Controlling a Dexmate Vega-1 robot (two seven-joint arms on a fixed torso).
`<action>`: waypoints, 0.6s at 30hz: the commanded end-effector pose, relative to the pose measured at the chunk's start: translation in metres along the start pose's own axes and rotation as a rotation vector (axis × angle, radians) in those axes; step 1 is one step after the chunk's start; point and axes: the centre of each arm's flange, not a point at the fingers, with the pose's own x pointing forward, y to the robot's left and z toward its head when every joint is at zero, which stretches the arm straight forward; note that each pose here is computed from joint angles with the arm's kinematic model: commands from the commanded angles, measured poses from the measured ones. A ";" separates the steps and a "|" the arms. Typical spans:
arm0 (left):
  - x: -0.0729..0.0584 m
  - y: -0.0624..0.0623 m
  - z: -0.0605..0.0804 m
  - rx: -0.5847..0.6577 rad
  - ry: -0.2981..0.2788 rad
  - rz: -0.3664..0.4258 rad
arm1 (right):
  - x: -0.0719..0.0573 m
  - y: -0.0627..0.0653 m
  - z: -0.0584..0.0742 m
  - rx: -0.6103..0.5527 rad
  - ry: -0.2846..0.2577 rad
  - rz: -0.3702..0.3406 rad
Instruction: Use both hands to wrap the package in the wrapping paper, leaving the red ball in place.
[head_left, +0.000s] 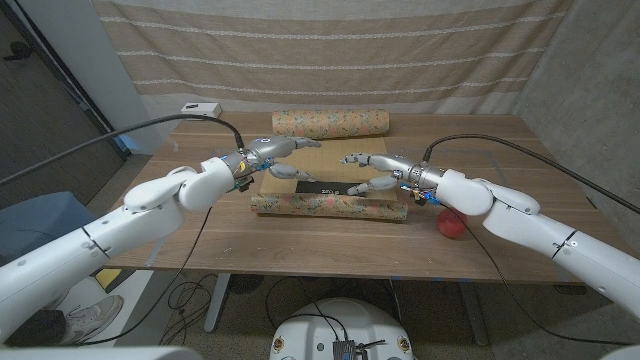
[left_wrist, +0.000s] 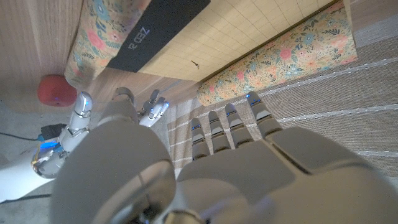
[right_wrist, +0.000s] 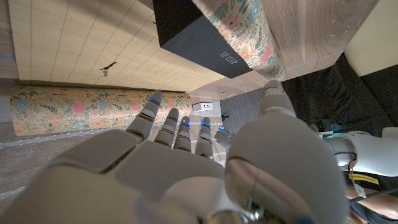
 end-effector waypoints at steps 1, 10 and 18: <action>-0.022 -0.025 0.022 0.186 0.060 -0.018 | -0.002 0.020 0.024 -0.213 0.003 0.037; -0.031 -0.039 0.028 0.254 0.088 0.006 | -0.005 0.034 0.030 -0.282 0.000 0.042; -0.031 -0.056 0.029 0.291 0.101 0.012 | -0.005 0.047 0.028 -0.349 0.010 -0.004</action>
